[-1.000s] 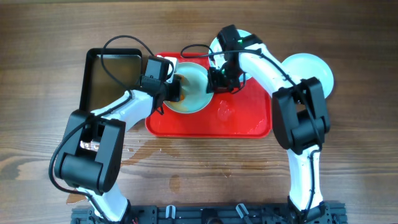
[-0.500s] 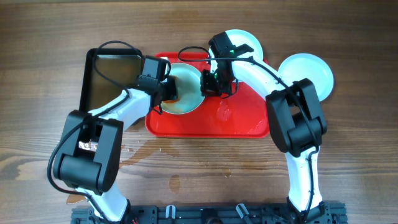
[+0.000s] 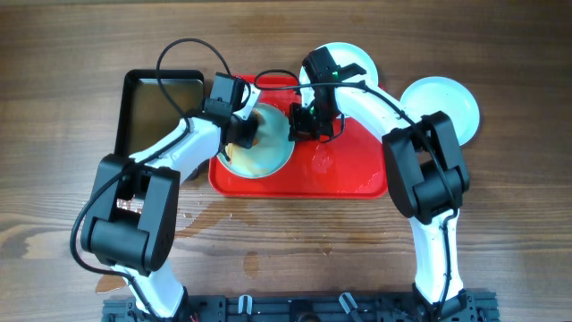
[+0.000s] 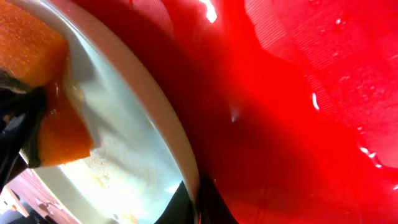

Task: Clean dirty plates on tray and stack at the side
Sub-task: 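Scrub the held plate with the sponge in the left gripper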

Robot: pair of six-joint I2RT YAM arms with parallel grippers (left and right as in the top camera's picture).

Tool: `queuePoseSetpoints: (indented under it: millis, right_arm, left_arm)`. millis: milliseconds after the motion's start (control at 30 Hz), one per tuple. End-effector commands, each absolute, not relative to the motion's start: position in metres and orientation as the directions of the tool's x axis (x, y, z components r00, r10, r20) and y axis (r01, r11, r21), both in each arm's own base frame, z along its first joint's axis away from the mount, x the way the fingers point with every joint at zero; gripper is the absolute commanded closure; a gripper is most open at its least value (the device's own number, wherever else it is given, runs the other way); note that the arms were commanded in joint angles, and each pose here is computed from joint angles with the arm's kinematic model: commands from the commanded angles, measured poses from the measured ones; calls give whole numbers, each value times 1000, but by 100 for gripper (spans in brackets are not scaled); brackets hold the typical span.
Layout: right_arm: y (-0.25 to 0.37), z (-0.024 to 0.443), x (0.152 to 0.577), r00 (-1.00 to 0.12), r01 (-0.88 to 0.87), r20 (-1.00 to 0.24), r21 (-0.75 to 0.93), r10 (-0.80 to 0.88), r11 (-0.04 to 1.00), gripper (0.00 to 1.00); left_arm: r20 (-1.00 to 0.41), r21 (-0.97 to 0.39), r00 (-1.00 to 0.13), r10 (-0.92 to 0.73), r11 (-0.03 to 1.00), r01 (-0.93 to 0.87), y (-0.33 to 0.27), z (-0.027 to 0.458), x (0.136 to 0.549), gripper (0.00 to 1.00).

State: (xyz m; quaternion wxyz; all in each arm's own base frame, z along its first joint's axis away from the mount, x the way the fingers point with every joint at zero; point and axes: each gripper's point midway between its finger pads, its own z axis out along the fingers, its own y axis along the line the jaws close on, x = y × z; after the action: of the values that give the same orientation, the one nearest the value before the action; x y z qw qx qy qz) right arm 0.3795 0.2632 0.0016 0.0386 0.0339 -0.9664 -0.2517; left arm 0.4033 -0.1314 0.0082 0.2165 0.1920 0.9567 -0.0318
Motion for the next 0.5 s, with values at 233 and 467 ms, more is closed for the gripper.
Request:
queuePoseSetpoints:
  millis: [233,467]
  right_arm:
    - [260,-17,374,-992,-27,93,478,-81,878,96]
    - [261,-16,374,-992,-29,92,485,-84,874,96]
  left_arm:
    - [-35,-63,-919,393,917,394,-111,-32,309,96]
    - [16,-119,-912,410,906,406,-115,-32,293,96]
